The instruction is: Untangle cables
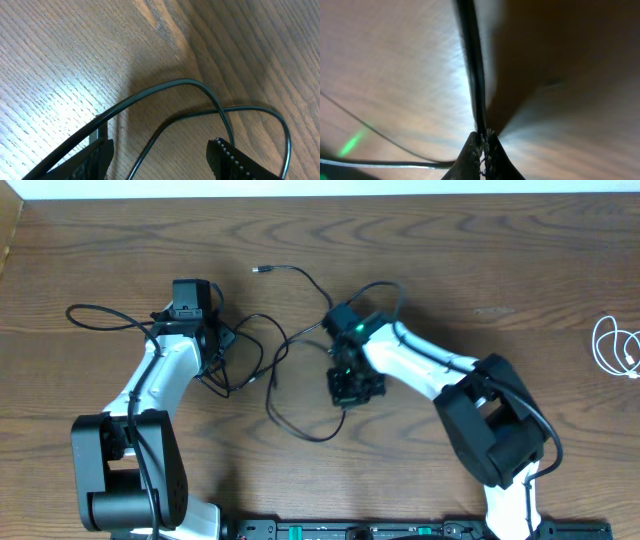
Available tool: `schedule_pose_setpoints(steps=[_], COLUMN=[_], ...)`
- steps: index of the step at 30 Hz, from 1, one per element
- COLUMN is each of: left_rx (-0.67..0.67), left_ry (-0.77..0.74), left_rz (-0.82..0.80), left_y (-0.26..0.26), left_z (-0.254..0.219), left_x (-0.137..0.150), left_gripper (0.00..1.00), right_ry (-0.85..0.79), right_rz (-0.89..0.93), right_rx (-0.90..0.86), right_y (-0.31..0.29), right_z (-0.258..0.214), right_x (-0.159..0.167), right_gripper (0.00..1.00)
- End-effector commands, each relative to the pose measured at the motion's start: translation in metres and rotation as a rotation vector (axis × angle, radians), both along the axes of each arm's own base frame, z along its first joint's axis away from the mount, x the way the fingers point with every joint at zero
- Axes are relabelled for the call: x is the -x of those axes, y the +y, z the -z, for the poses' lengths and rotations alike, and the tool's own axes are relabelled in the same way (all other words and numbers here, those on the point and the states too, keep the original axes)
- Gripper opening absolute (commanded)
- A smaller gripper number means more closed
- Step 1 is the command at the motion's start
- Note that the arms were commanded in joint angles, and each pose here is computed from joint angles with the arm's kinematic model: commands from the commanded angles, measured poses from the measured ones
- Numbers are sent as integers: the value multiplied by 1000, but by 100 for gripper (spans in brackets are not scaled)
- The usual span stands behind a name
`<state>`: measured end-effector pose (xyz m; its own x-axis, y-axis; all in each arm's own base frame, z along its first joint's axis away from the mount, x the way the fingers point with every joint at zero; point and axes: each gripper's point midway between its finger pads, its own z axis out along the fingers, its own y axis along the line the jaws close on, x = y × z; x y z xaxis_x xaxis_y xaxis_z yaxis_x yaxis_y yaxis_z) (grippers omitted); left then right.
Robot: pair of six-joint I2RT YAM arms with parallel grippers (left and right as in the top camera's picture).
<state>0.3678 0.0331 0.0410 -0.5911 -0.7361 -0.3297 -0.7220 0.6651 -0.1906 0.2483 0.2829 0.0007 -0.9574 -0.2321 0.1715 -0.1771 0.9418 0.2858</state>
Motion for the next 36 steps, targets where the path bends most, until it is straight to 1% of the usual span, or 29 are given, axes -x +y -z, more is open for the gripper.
schedule_pose_setpoints(steps=[1,4,8,11,15,20,21,23,25,26,30,33,36], left_rx=[-1,-1,-1,-1,-1,-1,-1,-1,-1,-1,-1,-1,-1], left_ry=[-14,-14,-13,-14,-14,-13,-13,-14,-13,-14,-14,-13,-13], left_rz=[-6,-6,-6,-6,-6,-6,-6,-6,-6,-6,-6,-6,-6], left_y=[1,1,1,1,1,1,1,1,1,1,1,1,1], left_z=[-4,-4,-4,-4,-4,-4,-4,-4,-4,-4,-4,-4,-4], left_x=[-3,-3,-3,-3,-3,-3,-3,-3,-3,-3,-3,-3,-3], left_gripper=[65,65,65,64,65,65,65,65,65,65,65,65,65], right_ry=[42,73,68,9,-52,-38,-37,-40,-41,-45,-72,-120,-181], right_rz=[-11,-61,-110,-114,-103,-11,-3,-5,-14,-17,-16,-9,-28], right_rx=[-13,-53,-57,44,187,233,234,233,231,230,211,164,85], right_y=[6,10,4,-17,-48,-61,-61,-60,-57,-56,-45,-26,0], right_z=[1,-13,-40,-53,-58,-56,-56,-56,-56,-56,-55,-54,-54], right_x=[12,15,3,-16,-34,-38,-38,-38,-36,-36,-38,-45,-52], right_gripper=[1,1,1,1,1,1,2,22,36,40,42,42,36])
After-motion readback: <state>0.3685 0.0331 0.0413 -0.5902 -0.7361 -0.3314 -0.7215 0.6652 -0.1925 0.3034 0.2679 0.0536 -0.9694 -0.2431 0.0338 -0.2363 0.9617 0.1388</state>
